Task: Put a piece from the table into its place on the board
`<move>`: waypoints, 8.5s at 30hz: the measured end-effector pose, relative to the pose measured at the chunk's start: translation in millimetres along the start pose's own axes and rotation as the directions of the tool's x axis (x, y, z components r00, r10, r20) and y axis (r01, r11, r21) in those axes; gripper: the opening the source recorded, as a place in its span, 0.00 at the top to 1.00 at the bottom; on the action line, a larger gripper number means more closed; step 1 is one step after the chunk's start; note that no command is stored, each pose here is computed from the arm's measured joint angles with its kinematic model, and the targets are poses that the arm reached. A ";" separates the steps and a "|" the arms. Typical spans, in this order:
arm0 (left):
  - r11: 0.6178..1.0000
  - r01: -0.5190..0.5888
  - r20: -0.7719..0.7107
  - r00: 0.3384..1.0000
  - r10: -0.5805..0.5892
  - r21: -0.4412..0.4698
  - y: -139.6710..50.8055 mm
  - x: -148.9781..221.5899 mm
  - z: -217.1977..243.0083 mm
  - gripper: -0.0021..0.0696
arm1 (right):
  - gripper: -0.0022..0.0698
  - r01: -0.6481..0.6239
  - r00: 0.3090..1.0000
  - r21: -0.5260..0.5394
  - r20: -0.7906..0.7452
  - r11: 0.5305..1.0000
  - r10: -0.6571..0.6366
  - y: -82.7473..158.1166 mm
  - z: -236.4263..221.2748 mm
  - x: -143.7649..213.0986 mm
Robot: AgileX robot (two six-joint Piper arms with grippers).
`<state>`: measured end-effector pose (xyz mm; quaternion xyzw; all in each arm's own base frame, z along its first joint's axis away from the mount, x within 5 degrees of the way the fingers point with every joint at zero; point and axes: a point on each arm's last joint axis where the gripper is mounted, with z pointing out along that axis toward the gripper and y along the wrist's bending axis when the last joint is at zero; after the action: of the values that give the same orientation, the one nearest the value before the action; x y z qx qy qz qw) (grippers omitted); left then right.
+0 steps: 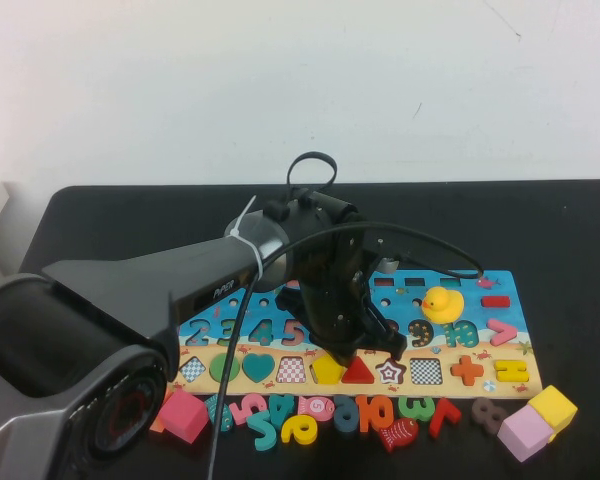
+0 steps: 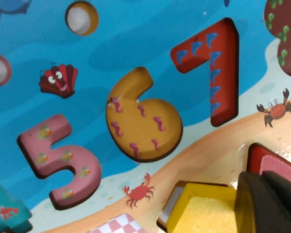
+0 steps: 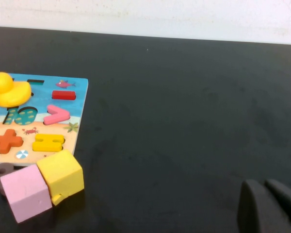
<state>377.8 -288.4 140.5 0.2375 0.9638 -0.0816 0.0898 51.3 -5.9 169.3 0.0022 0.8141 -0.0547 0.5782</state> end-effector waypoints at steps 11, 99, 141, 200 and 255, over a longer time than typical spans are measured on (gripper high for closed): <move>0.997 -0.043 -0.038 0.998 0.041 -0.063 6.1 3.1 3.3 0.97 | 0.94 0.000 1.000 0.000 0.000 1.000 0.000 0.0 0.0 0.0; 0.884 0.376 0.928 0.345 0.143 -0.276 90.5 394.1 -160.8 0.97 | 0.94 0.000 1.000 0.000 0.000 1.000 0.000 0.0 0.0 0.0; 0.891 0.401 0.898 0.440 0.016 -0.212 91.8 401.6 -136.2 0.97 | 0.94 -0.015 1.000 0.000 0.000 1.000 0.015 0.0 0.0 0.0; 0.894 0.404 0.901 0.434 0.001 -0.195 91.3 401.4 -136.0 0.97 | 0.94 -0.015 1.000 0.000 0.000 1.000 0.015 0.0 0.0 0.0; 0.895 0.405 0.902 0.432 -0.007 -0.187 91.1 401.4 -135.8 0.97 | 0.94 -0.015 1.000 0.000 0.000 1.000 0.015 0.0 0.0 0.0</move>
<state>53.0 -3.7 176.9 0.0159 0.7931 -0.0164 0.6087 51.3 -5.9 169.3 0.0084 0.8140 -0.0503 0.5786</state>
